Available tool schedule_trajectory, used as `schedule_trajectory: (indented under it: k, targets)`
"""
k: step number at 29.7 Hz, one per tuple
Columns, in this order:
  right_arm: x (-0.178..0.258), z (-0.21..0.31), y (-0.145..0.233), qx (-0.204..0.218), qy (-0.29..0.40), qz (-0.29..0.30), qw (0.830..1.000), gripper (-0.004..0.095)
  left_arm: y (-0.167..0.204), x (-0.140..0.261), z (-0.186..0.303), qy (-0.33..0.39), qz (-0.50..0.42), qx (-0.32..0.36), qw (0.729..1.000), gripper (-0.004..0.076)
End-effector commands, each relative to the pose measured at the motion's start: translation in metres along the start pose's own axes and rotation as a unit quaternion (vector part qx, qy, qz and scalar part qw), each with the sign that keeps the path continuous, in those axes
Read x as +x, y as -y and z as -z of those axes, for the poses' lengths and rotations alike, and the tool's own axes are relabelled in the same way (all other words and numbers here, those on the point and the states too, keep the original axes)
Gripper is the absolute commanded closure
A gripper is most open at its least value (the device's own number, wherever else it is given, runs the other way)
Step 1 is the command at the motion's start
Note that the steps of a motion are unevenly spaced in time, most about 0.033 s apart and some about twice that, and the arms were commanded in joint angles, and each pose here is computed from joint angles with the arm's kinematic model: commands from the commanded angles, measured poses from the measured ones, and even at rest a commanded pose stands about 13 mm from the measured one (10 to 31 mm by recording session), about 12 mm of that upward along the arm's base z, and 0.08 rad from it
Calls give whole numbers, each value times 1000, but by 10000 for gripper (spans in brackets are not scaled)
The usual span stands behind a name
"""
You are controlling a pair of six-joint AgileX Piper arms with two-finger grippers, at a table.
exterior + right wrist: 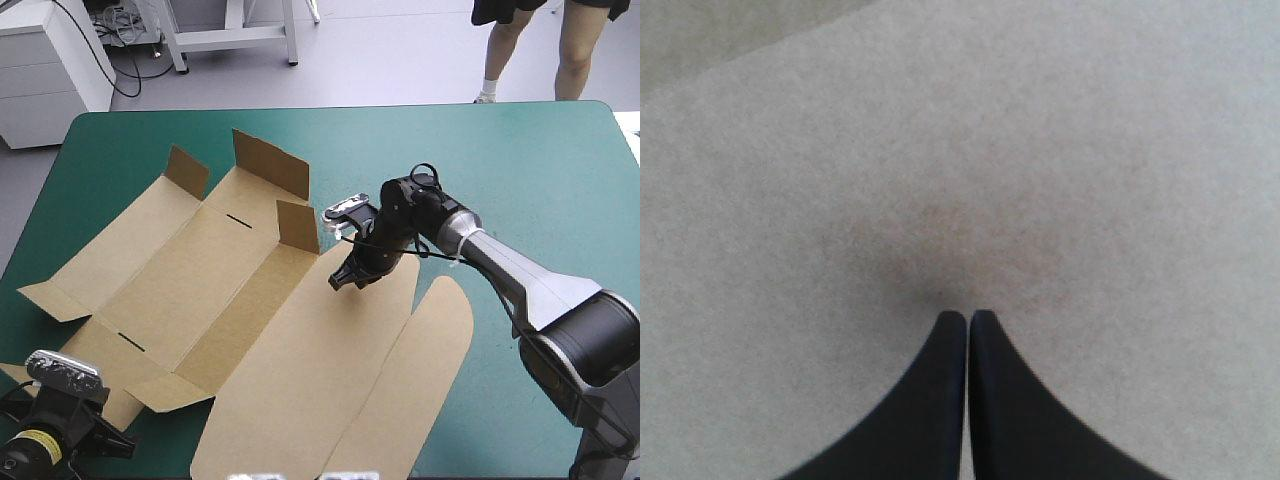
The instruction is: Fold the box
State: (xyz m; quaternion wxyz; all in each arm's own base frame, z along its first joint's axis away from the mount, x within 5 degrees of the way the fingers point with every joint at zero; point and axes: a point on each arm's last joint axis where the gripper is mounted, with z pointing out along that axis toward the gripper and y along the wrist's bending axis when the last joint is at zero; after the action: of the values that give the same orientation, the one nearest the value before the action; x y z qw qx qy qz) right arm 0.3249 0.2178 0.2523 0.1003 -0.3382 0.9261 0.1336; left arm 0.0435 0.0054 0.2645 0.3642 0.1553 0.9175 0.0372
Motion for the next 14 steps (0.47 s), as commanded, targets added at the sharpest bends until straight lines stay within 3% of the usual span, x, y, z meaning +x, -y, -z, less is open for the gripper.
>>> schedule_trajectory:
  k: [1,14]
  targets:
    - [-4,26,-5,1,45,5,999,912,-1,-10,3,29,4,-4,1000,734]
    - [-3,28,-4,10,31,15,999,912,-1,-10,3,29,4,-4,1000,734]
